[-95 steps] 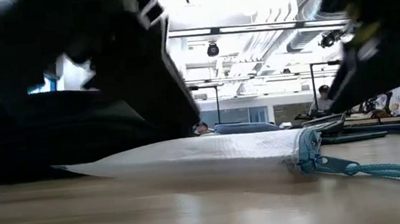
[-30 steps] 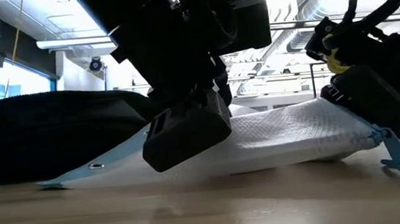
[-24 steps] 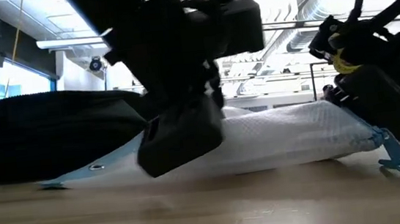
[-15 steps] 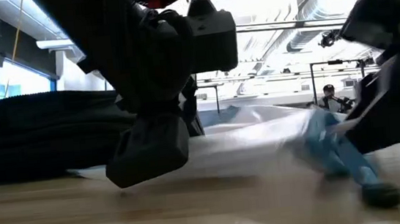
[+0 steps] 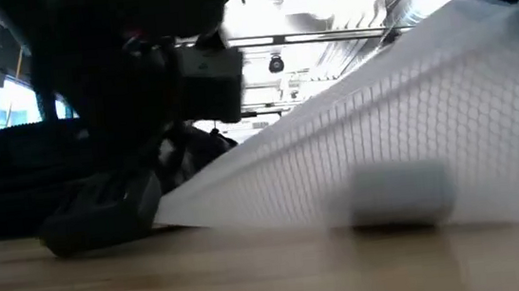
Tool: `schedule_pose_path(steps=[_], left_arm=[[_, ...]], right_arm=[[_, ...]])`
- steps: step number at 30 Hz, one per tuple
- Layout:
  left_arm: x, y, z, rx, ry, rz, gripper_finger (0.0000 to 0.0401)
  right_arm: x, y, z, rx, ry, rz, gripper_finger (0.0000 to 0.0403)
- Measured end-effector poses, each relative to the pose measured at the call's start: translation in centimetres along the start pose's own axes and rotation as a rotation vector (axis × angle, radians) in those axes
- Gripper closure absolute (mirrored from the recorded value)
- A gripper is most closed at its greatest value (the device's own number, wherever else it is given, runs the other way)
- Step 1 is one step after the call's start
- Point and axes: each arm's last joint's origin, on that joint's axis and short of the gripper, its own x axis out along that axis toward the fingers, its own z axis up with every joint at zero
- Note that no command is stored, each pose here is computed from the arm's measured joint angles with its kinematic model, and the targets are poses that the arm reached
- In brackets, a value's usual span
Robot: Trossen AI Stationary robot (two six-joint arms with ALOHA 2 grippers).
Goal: Unpack backpack
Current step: Remove the pink charger adapter from the white zip bag
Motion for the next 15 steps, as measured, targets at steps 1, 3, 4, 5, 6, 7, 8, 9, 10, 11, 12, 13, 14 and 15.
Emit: schedule_pose_path(steps=[1, 3, 4, 5, 6, 7, 8, 9, 10, 11, 12, 13, 14, 15], left_arm=[[0.1, 0.0, -0.2, -0.014, 0.019, 0.003, 0.0401], [0.3, 0.0, -0.8, -0.035, 0.057, 0.002, 0.0401], [0.4, 0.0, -1.1, -0.037, 0.074, -0.001, 0.0401], [0.6, -0.1, -1.5, -0.041, 0.09, -0.003, 0.0401], [0.8, -0.2, -2.0, -0.051, 0.104, -0.001, 0.0401], [0.9, -0.3, -2.4, -0.066, 0.118, 0.008, 0.0401], [1.0, -0.3, -2.9, -0.091, 0.131, 0.029, 0.0401], [0.8, -0.2, -3.4, -0.104, 0.144, 0.077, 0.0401], [0.5, -0.1, -3.9, -0.119, 0.147, 0.127, 0.0401], [0.0, 0.0, -4.3, -0.126, 0.146, 0.178, 0.0401], [-0.5, 0.1, -4.7, -0.138, 0.135, 0.223, 0.0401], [-1.0, 0.1, -4.9, -0.161, 0.107, 0.258, 0.0401], [-1.6, 0.3, -5.0, -0.182, 0.069, 0.279, 0.0401], [-2.3, 0.4, -5.1, -0.195, 0.026, 0.285, 0.0401]], right_arm=[[0.4, -0.3, 0.1, 0.015, 0.004, -0.023, 0.0229], [1.6, -1.1, 0.3, 0.049, 0.044, -0.041, 0.0229], [2.2, -1.4, 0.3, 0.056, 0.074, -0.038, 0.0229], [2.9, -1.6, 0.2, 0.06, 0.105, -0.028, 0.0229], [3.5, -1.7, 0.1, 0.065, 0.13, -0.011, 0.0229], [4.0, -1.7, 0.0, 0.059, 0.15, 0.007, 0.0229], [4.5, -1.8, -0.2, 0.051, 0.17, 0.027, 0.0229], [4.9, -1.8, -0.3, 0.044, 0.185, 0.044, 0.0229], [5.2, -1.8, -0.4, 0.038, 0.195, 0.058, 0.0229], [5.5, -1.8, -0.6, 0.032, 0.202, 0.061, 0.0229], [5.6, -1.9, -0.7, 0.027, 0.208, 0.057, 0.0229], [5.7, -1.9, -0.9, 0.021, 0.217, 0.055, 0.0229], [5.8, -1.9, -0.9, 0.021, 0.219, 0.054, 0.0229], [5.8, -1.9, -0.9, 0.027, 0.219, 0.06, 0.0229]])
